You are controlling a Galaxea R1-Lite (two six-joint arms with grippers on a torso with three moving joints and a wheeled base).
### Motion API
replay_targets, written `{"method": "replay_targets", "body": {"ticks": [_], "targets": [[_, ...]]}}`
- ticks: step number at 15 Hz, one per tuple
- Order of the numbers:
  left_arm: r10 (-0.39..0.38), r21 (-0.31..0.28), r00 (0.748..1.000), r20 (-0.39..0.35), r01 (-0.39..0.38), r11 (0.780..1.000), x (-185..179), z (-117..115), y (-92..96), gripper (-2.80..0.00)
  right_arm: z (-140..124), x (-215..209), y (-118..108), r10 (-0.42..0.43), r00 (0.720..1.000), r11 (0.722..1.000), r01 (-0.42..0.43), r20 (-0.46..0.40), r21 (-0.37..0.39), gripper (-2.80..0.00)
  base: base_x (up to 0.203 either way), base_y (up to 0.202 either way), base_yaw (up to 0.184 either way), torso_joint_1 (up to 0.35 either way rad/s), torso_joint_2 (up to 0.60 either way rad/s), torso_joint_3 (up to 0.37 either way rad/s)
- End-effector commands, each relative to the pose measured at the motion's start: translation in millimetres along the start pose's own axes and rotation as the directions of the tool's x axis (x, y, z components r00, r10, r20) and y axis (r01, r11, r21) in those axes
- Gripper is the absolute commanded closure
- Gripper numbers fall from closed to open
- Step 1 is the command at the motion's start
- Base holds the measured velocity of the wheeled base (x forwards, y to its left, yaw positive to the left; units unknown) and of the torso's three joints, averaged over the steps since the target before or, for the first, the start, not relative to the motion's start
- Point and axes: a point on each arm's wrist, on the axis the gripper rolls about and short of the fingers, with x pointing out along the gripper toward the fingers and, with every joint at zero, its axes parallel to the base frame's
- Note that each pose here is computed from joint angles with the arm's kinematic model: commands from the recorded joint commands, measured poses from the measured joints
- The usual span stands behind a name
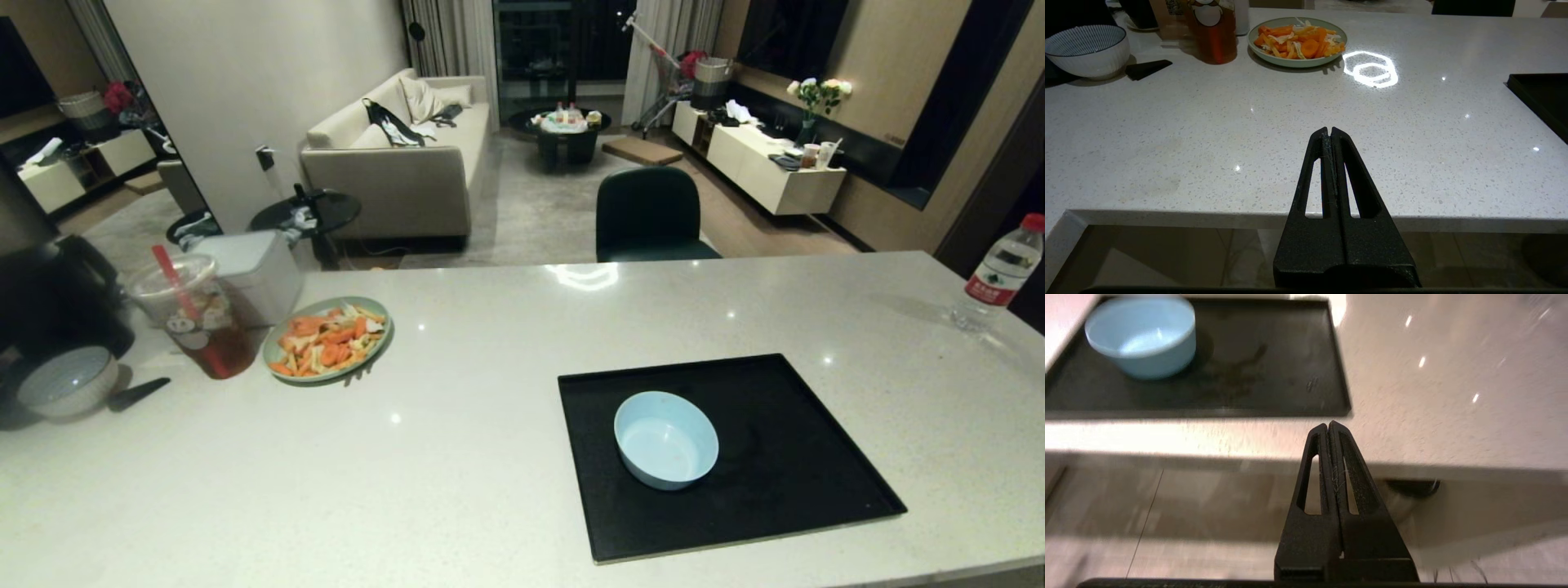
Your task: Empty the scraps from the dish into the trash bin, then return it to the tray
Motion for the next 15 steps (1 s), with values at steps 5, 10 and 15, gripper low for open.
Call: {"method": "replay_targets", "body": {"ticks": [5,10,15], "targets": [[0.000,-0.001,1.000,-0.001,0.000,1.000,0.1,0.1,0.0,0.00,-8.6,-19.5,1.8,-0.048,0.974,0.999,0.047,0.221,0.010,0.00,0.000,0.000,0.000,0.000,0.00,0.000],[0.000,-0.001,1.000,-0.001,0.000,1.000,0.1,0.1,0.0,0.00,-8.8,-19.4,1.8,-0.048,0.975,0.999,0.045,0.219,0.015,0.00,0.000,0.000,0.000,0.000,0.00,0.000],[0.000,-0.001,1.000,-0.001,0.000,1.000,0.1,0.1,0.0,0.00,-8.8,-19.4,1.8,-0.049,0.974,0.996,0.032,0.219,0.080,0.00,0.000,0.000,0.000,0.000,0.00,0.000]]}}
